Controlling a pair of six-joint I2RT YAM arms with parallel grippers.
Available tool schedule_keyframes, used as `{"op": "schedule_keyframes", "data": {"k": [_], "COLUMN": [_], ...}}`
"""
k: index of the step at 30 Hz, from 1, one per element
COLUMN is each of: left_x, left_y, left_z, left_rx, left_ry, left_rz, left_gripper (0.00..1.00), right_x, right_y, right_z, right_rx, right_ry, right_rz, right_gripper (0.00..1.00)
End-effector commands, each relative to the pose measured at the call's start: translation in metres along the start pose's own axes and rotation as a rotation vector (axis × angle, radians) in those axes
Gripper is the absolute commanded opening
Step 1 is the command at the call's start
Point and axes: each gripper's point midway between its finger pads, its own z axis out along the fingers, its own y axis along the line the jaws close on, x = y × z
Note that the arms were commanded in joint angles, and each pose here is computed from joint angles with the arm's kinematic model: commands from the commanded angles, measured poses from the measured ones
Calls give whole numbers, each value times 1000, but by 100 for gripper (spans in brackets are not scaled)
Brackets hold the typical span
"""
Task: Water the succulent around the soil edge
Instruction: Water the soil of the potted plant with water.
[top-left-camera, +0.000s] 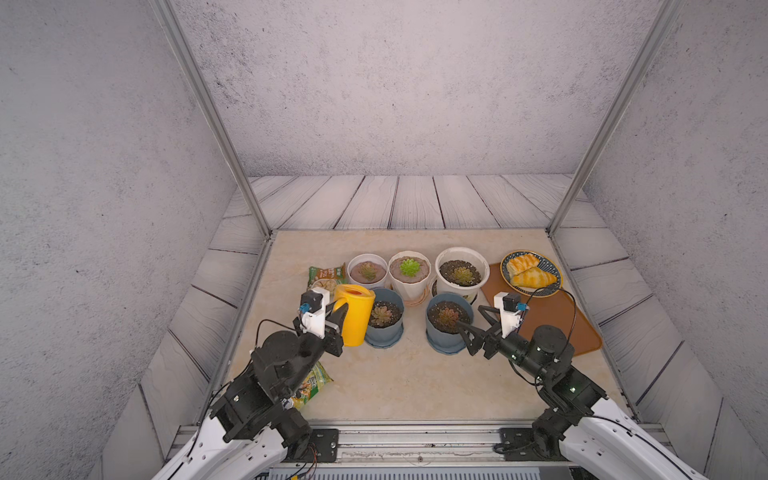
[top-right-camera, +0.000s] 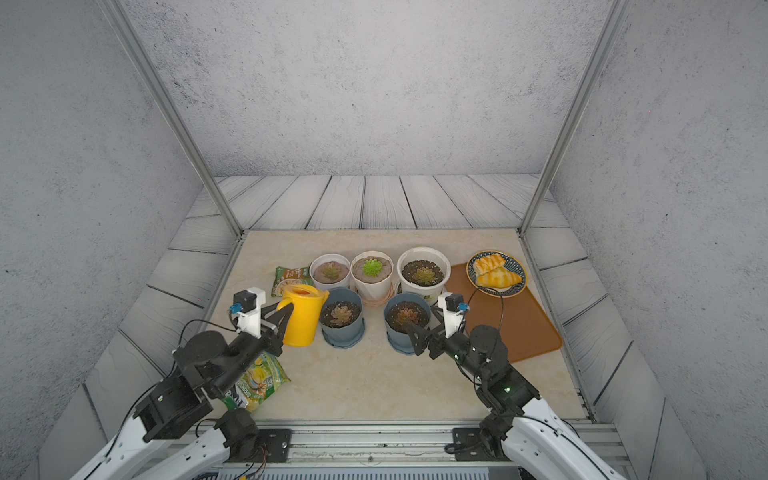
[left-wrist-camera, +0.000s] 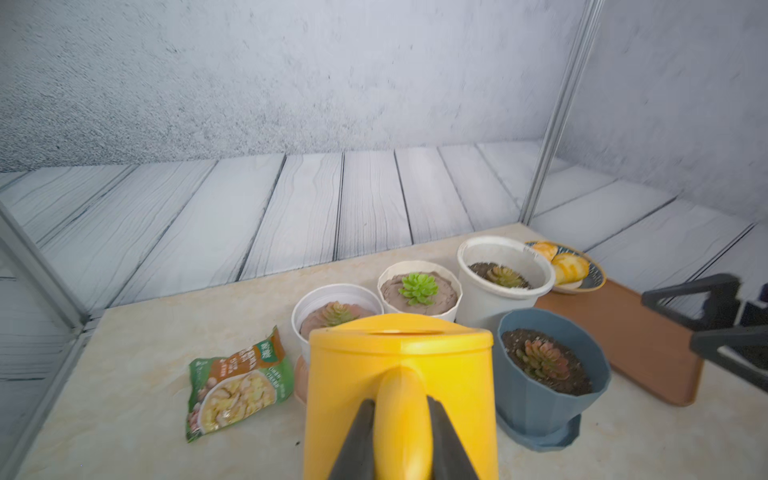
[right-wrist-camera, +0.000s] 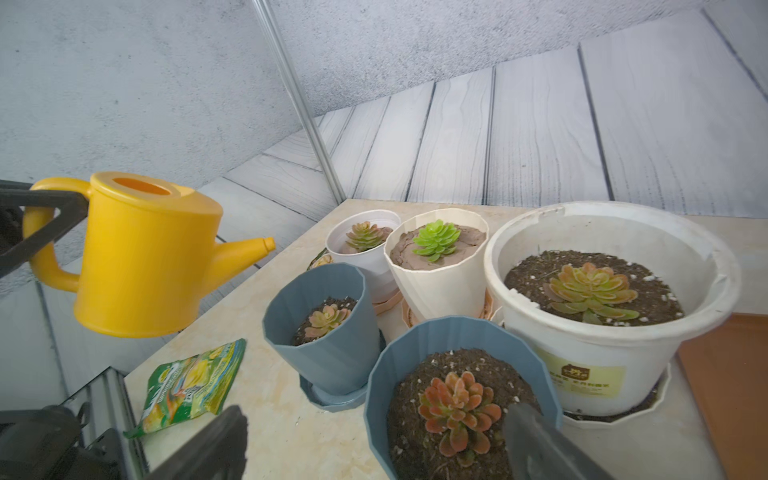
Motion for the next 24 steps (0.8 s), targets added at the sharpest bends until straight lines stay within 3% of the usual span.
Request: {"op": "schedule_keyframes", "data": {"k": [1, 6, 10, 12, 18, 24], "left_x": [-42, -53, -52, -51, -44, -49], "left_y": [-15, -3, -1, -1, 20, 7], "left_z": [-18, -45, -50, -48, -18, 14], "left_rx": [130, 131, 128, 119, -80, -83], "left_ry": [-280, -460, -464, -450, -288, -127], "left_rz": [-120, -178, -171, -156, -76, 66], "left_gripper": [0, 0, 0, 0, 0, 0], "right_x": [-11, -9, -10, -10, -15, -5], "right_y": [27, 52, 53, 52, 38, 24], "right_z": [-4, -11, -16, -17, -16, -17], "right_rx": [-146, -315, -325, -319, -226, -164], "right_ry": [-39, -110, -143, -149, -154, -181], "right_rz": [-10, -38, -56, -61, -45, -50], "right_gripper": [100, 100, 100, 100, 100, 100]}}
